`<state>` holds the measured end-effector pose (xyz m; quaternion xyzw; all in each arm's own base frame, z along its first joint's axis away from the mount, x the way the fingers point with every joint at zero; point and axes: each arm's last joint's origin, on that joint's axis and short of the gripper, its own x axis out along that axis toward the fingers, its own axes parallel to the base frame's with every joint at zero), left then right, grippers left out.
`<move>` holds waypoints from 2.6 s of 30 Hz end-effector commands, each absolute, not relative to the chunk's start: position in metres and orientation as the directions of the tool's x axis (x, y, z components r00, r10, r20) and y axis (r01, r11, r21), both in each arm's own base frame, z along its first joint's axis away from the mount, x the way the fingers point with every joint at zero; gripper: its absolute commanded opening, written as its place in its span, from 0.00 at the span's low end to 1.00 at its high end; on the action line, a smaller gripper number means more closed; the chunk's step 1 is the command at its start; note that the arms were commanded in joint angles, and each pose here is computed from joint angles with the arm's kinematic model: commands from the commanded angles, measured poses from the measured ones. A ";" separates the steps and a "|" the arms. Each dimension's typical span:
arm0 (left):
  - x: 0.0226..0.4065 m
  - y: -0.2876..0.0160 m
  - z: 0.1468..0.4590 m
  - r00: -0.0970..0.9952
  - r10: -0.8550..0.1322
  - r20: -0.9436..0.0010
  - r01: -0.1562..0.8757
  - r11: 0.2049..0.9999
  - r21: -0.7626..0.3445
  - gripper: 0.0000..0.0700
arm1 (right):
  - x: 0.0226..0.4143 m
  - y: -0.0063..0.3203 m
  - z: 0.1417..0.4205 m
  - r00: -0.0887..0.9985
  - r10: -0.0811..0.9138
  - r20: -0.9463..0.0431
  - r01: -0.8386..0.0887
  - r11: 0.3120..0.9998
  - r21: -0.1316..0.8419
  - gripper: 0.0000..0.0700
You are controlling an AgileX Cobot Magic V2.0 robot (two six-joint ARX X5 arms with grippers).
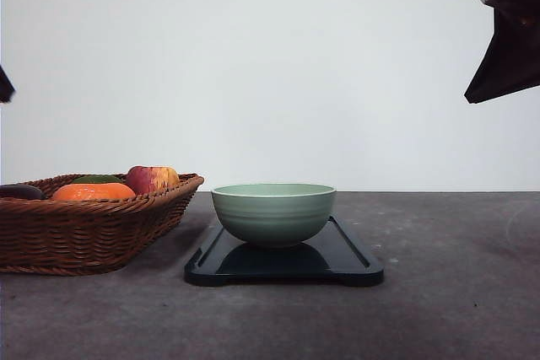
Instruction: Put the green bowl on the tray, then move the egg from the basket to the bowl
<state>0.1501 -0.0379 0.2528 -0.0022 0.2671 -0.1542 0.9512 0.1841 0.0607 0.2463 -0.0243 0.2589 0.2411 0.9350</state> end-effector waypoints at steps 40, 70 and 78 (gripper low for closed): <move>0.096 -0.001 0.155 0.992 -0.023 -0.123 0.004 0.988 -0.152 0.02 | 0.185 0.062 0.248 0.752 0.443 -0.487 -0.470 0.879 0.074 0.02; 0.096 -0.001 0.155 0.992 -0.023 -0.123 0.004 0.988 -0.152 0.02 | 0.117 0.015 0.182 0.974 0.174 -0.142 -0.185 0.981 -0.063 0.02; 0.096 -0.001 0.155 0.992 -0.023 -0.123 0.004 0.988 -0.152 0.02 | 0.101 0.004 0.164 0.995 0.089 -0.041 -0.089 0.996 -0.011 0.02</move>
